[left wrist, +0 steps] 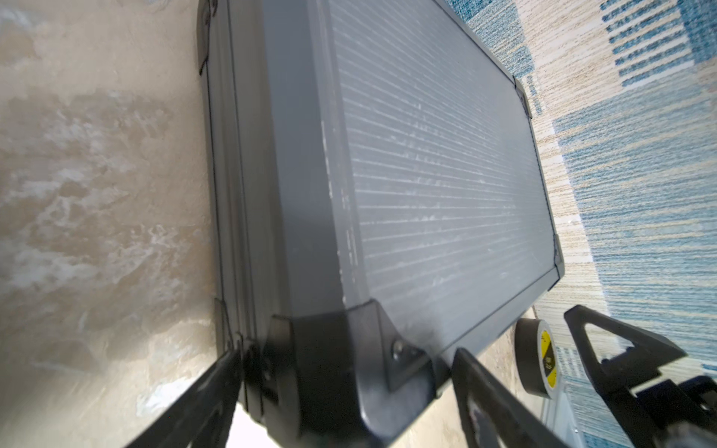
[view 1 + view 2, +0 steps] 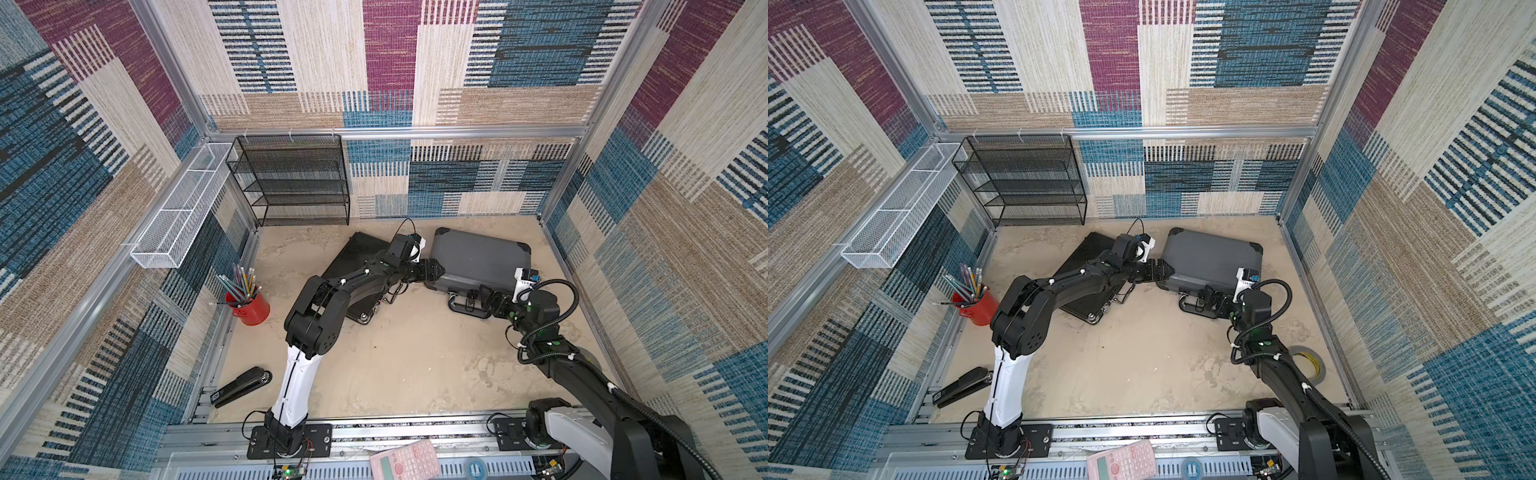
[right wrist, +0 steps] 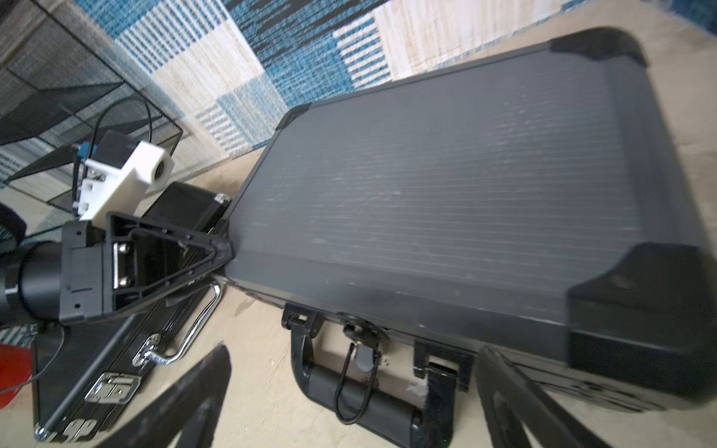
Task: Open the poker set cases
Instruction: Open the case lid on the poker set case.
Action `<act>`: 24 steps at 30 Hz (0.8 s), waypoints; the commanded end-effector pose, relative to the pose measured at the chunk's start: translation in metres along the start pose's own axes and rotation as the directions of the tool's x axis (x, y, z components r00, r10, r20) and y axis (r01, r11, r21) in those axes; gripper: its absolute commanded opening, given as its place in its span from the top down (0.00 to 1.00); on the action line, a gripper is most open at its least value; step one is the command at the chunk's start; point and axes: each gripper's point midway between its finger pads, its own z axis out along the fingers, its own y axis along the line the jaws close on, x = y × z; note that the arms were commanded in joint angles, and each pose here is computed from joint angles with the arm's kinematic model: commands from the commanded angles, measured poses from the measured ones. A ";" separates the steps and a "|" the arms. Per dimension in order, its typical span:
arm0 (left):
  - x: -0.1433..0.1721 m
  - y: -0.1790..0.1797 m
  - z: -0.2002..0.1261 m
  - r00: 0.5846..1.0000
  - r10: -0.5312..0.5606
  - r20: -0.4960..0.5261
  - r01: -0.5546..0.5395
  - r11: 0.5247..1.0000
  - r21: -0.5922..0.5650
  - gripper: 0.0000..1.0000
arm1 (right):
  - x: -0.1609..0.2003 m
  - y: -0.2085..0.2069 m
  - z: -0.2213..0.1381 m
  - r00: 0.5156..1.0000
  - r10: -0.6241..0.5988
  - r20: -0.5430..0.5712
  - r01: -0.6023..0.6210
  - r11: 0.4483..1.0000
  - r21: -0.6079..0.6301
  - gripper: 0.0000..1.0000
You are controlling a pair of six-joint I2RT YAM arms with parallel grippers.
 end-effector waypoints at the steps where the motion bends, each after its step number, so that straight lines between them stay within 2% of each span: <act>1: 0.021 0.006 0.001 0.996 -0.057 -0.070 0.057 0.998 -0.007 0.14 | -0.005 -0.011 -0.008 0.999 0.031 0.026 -0.032 0.999 0.029 0.01; 16: 0.007 -0.010 -0.002 0.999 -0.049 -0.004 0.050 0.995 0.090 0.12 | -0.026 -0.054 -0.025 0.987 0.131 0.097 -0.140 0.985 0.101 0.01; 24: -0.002 -0.021 -0.005 0.999 -0.030 0.024 0.026 0.990 0.141 0.10 | -0.023 -0.084 -0.031 0.974 0.206 0.097 -0.219 0.965 0.143 0.01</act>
